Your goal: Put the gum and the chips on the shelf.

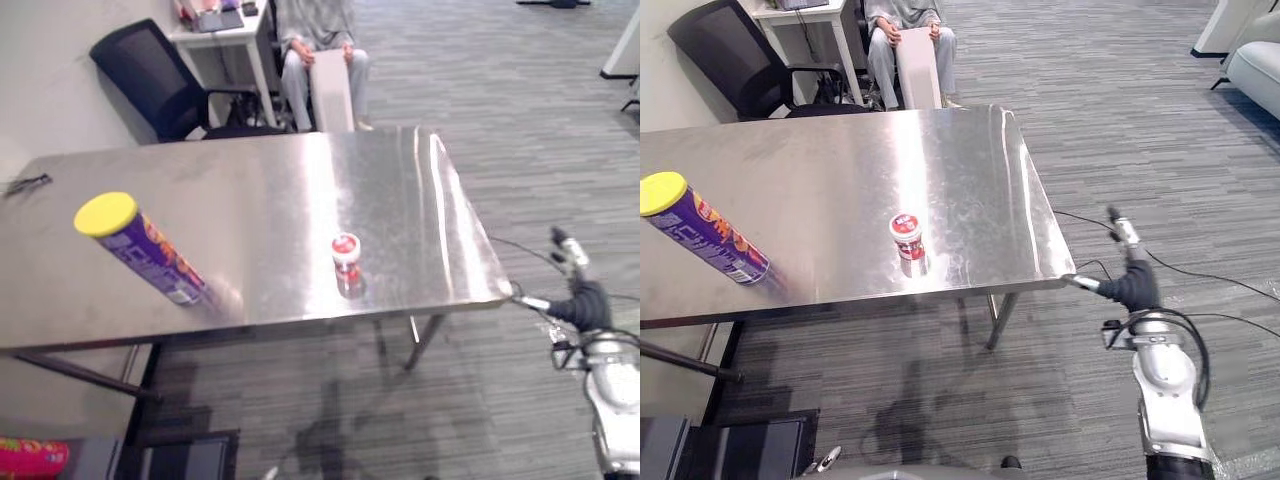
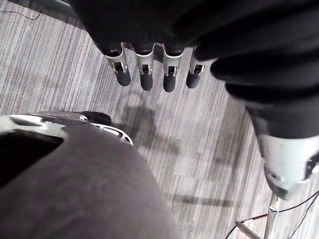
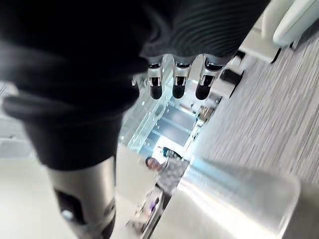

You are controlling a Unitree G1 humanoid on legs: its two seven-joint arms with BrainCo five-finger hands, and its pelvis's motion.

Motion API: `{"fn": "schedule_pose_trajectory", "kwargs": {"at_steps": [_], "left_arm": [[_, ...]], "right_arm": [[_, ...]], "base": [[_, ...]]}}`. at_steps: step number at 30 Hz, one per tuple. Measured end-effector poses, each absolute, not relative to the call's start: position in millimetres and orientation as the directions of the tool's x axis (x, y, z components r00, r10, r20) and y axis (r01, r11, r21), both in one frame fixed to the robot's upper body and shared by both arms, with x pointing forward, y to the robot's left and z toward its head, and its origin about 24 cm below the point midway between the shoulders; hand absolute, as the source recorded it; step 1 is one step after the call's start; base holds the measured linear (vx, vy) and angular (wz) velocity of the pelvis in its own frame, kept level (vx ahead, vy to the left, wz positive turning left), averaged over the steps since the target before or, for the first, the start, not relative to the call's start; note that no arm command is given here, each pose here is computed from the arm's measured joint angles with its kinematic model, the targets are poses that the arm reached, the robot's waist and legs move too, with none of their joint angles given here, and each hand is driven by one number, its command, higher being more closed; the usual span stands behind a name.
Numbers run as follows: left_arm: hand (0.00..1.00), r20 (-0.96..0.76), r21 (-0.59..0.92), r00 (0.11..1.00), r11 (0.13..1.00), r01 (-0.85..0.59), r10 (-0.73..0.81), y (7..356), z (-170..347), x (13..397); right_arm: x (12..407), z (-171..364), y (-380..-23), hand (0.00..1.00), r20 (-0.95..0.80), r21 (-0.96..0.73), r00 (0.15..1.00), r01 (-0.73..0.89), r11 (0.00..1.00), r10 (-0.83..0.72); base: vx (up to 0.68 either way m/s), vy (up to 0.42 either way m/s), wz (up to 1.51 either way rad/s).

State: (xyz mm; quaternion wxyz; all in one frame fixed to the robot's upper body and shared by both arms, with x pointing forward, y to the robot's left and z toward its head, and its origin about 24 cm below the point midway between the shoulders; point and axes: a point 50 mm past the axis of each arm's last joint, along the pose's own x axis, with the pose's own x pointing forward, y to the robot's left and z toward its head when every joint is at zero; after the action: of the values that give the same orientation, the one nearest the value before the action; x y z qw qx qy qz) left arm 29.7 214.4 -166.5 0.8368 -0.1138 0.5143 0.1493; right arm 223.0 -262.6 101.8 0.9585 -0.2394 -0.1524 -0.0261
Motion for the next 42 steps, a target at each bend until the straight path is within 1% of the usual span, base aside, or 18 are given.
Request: {"fn": "schedule_pose_trajectory", "kwargs": {"at_steps": [3, 4, 7, 13, 17, 21, 23, 26, 34, 42], "left_arm": [[0.00, -0.894, -0.039, 0.431, 0.937, -0.348, 0.123, 213.4, -166.4, 31.0], [0.00, -0.894, -0.039, 0.430, 0.937, -0.348, 0.123, 213.3, -166.4, 30.9], [0.00, -0.894, -0.039, 0.431, 0.937, -0.347, 0.123, 213.3, -166.4, 31.3], [0.00, -0.892, -0.031, 0.432, 0.938, -0.346, 0.130, 214.5, -166.0, 32.6], [0.00, -0.898, -0.022, 0.419, 0.937, -0.347, 0.134, 214.4, -166.6, 30.0], [0.00, -0.908, -0.006, 0.395, 0.935, -0.354, 0.143, 216.8, -167.0, 23.8], [0.00, -0.907, -0.001, 0.395, 0.935, -0.355, 0.148, 217.1, -166.8, 24.6], [0.00, -0.906, 0.002, 0.395, 0.934, -0.358, 0.153, 217.8, -166.6, 25.1], [0.00, -0.903, 0.009, 0.398, 0.931, -0.364, 0.164, 218.6, -166.0, 28.1], [0.00, -0.900, 0.015, 0.396, 0.920, -0.392, 0.183, 220.1, -165.8, 28.8]], "right_arm": [[227.3, 96.6, -248.2, 0.00, 0.282, -0.435, 0.955, 0.044, 0.899, 0.090], [230.3, 94.7, -239.9, 0.00, 0.270, -0.432, 0.953, -0.004, 0.902, 0.133], [242.5, 92.7, -227.1, 0.00, 0.259, -0.434, 0.947, -0.060, 0.899, 0.189], [260.6, 82.5, -208.1, 0.00, 0.213, -0.429, 0.944, -0.142, 0.892, 0.252], [274.6, 81.0, -204.7, 0.00, 0.212, -0.398, 0.955, -0.111, 0.910, 0.209], [288.0, 79.9, -190.8, 0.00, 0.213, -0.365, 0.955, -0.120, 0.923, 0.208], [294.9, 76.4, -186.3, 0.00, 0.201, -0.339, 0.962, -0.111, 0.934, 0.187], [303.0, 71.6, -178.3, 0.00, 0.173, -0.329, 0.965, -0.131, 0.935, 0.196], [325.6, 67.3, -168.9, 0.00, 0.119, -0.291, 0.981, -0.115, 0.950, 0.155], [336.0, 65.9, -157.9, 0.00, 0.093, -0.266, 0.984, -0.124, 0.956, 0.153]], "base": [[-0.05, -0.019, 0.16], [-0.07, -0.033, 0.20], [-0.11, -0.044, 0.06], [-0.15, -0.063, 0.05], [-0.13, -0.061, 0.20], [-0.06, -0.036, 0.14], [-0.01, -0.001, 0.12], [0.01, -0.002, 0.06], [0.03, -0.007, 0.07], [-0.01, -0.002, 0.01]]}}
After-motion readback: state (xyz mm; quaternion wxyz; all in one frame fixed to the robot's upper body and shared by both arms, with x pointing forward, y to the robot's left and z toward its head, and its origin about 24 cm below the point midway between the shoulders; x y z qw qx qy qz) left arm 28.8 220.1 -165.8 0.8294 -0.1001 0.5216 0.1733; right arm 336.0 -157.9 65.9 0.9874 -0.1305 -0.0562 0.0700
